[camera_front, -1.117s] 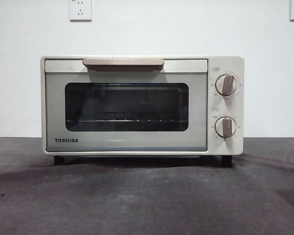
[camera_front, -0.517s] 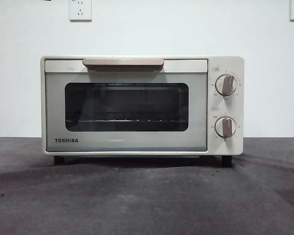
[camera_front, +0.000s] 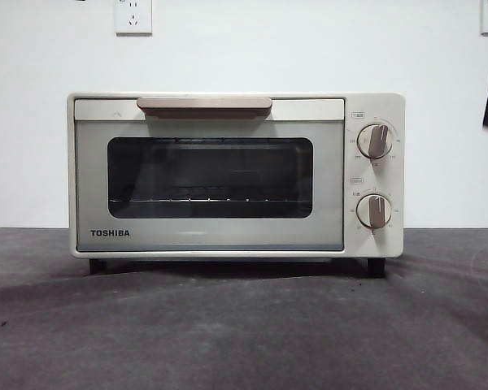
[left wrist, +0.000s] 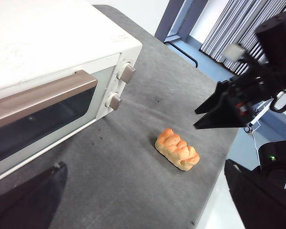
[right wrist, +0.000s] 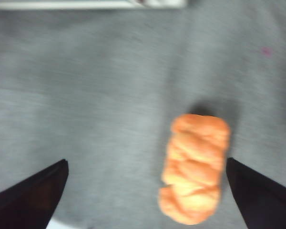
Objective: The left arm flap open the oven, the right arm pick bread and place it into oven, the left arm flap close the oven
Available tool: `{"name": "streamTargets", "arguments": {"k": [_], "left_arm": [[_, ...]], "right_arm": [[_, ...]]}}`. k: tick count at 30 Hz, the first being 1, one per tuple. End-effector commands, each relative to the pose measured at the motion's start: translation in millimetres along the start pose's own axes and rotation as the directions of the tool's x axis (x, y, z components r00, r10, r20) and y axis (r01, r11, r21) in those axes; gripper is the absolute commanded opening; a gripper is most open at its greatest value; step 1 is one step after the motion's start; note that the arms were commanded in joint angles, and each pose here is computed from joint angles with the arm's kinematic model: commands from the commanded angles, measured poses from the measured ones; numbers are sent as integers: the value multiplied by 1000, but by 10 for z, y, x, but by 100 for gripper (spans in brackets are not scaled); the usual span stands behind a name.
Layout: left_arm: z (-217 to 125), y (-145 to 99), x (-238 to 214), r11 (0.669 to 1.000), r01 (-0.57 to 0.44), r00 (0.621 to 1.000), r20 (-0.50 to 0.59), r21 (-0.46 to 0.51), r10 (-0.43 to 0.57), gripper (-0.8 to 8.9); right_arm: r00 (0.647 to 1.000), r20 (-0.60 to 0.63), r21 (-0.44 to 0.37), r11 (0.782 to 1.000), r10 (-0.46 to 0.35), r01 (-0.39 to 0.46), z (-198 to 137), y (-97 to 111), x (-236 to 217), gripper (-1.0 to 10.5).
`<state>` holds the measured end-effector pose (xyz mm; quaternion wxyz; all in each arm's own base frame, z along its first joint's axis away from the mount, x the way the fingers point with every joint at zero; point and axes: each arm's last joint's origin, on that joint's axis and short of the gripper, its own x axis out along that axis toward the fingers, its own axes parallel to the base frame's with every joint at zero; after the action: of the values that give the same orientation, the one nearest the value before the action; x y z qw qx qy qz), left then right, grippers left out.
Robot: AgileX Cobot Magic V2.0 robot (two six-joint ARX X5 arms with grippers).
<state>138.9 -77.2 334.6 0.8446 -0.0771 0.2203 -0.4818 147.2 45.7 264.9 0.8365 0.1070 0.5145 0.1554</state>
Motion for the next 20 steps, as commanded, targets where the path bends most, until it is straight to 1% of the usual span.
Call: {"name": "streamTargets", "arguments": {"k": [1,4,8,10,14,18,20], "left_arm": [[56,-22,-6,1000,11,1000,15,13,-11,531],[53,-21,-6,1000,11,1000,13,10,-11,531],[52,-21,-6,1000,11,1000,12,-15,-11,531],[49,-21,-6,1000,10,1000,10,-18,-10,530],[48,-20,-6,1000,10,1000,9,-18,-10,529],[48,-21,-6,1000,10,1000,9,-18,-10,529],[48,-21,-6,1000,11,1000,9,-18,-10,529]], "right_arm": [[997,-65,25,999,-34,36,82,12,150,539],[988,-148,29,998,-53,58,100,14,336,539],[963,-233,28,989,-137,147,75,-20,592,539],[952,-262,26,985,-156,169,55,-48,702,538],[939,-293,37,979,-179,198,45,-92,859,536],[935,-303,40,978,-184,205,65,-108,955,530],[931,-315,40,977,-187,209,70,-117,1003,491]]}}
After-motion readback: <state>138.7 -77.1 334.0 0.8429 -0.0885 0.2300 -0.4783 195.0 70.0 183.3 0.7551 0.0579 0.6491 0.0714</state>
